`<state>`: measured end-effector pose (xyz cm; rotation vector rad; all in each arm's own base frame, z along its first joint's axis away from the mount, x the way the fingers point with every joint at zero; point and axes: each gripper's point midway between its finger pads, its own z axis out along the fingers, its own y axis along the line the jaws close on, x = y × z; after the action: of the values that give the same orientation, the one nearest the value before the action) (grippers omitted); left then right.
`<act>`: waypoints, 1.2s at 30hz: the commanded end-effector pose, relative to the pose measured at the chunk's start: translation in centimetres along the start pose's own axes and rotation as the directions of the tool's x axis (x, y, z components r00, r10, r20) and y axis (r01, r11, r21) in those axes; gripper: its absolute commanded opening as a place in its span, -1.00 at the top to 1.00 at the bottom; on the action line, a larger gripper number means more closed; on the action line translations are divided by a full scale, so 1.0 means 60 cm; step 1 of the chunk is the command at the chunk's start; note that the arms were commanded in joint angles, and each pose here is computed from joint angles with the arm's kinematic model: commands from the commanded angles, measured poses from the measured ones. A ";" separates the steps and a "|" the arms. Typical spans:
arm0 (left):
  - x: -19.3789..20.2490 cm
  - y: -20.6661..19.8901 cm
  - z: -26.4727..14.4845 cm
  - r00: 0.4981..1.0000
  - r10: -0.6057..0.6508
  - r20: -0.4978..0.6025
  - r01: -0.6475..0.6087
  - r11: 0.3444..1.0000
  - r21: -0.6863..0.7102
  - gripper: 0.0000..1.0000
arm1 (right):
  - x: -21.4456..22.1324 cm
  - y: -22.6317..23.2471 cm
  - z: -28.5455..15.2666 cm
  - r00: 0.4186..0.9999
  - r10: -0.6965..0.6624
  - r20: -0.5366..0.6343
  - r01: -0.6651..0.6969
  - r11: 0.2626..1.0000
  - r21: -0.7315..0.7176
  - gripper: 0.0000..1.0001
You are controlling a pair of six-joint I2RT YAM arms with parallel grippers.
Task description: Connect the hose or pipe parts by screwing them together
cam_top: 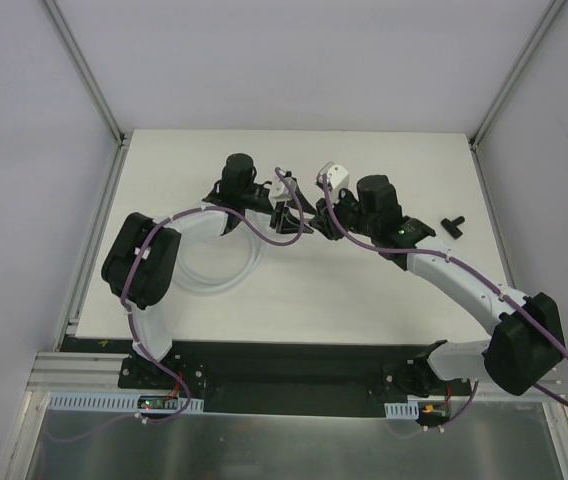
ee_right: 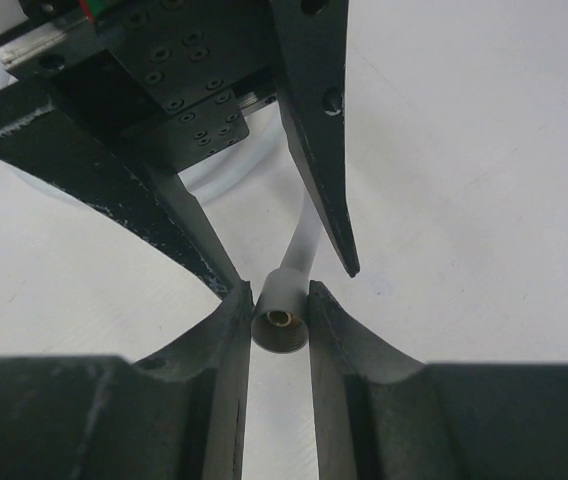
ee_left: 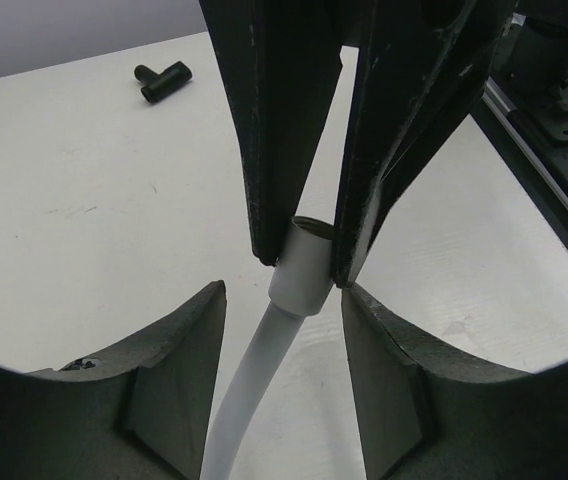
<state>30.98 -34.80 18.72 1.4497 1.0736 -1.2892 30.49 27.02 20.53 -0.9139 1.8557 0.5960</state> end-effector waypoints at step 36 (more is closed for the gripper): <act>-0.041 -0.002 0.019 0.996 0.023 0.083 -0.034 0.991 0.128 0.12 | -0.037 -0.004 -0.011 0.993 0.026 0.112 -0.024 1.000 -0.019 0.99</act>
<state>31.10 -35.48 19.10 1.4342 1.0661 -1.4053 30.95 26.66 20.28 -0.8725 1.8573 0.6230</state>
